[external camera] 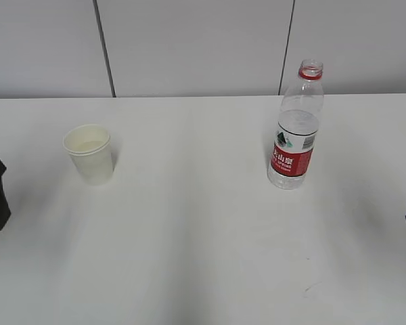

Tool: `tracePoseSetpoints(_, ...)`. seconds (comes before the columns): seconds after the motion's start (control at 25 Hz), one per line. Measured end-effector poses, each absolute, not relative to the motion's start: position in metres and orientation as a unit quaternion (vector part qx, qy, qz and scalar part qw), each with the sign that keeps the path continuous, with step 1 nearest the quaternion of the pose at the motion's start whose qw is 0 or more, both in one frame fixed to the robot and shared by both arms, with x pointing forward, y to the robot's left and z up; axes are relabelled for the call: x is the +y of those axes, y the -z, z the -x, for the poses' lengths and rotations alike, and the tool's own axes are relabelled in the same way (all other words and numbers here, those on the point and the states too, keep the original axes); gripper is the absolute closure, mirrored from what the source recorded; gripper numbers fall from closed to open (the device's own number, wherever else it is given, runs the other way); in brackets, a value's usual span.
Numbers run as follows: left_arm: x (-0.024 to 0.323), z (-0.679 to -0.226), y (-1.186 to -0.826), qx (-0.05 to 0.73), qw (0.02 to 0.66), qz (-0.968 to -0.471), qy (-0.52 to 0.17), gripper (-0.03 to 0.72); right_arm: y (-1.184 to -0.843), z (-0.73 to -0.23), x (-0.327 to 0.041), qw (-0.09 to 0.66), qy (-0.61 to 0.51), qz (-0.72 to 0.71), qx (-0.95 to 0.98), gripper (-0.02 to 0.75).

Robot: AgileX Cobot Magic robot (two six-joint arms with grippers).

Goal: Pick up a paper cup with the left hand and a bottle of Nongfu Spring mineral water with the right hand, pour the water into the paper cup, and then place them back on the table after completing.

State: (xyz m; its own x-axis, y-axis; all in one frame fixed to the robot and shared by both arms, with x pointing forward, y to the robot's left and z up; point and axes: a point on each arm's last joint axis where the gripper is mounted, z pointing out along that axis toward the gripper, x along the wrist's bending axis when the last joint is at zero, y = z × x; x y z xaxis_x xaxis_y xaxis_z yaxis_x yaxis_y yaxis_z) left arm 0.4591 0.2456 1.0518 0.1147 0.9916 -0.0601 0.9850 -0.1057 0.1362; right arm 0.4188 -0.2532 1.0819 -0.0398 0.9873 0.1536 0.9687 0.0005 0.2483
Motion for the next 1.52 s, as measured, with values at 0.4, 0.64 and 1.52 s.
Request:
tracePoseSetpoints(0.4,0.25,-0.452,-1.063,0.665,0.067,-0.743,-0.041,0.15,-1.082,-0.417,-0.251,0.018,-0.145,-0.694,0.705,0.162)
tracePoseSetpoints(0.64,0.261,-0.419,-1.075,0.659,0.09,-0.742,-0.078,0.169,-1.086,-0.413,-0.251,0.02,-0.154,-0.693,0.704,0.162)
tracePoseSetpoints(1.52,0.297,-0.255,-1.139,0.6,0.357,-0.673,-0.244,0.179,-1.108,-0.283,-0.282,0.175,-0.305,-0.622,0.7,0.164)
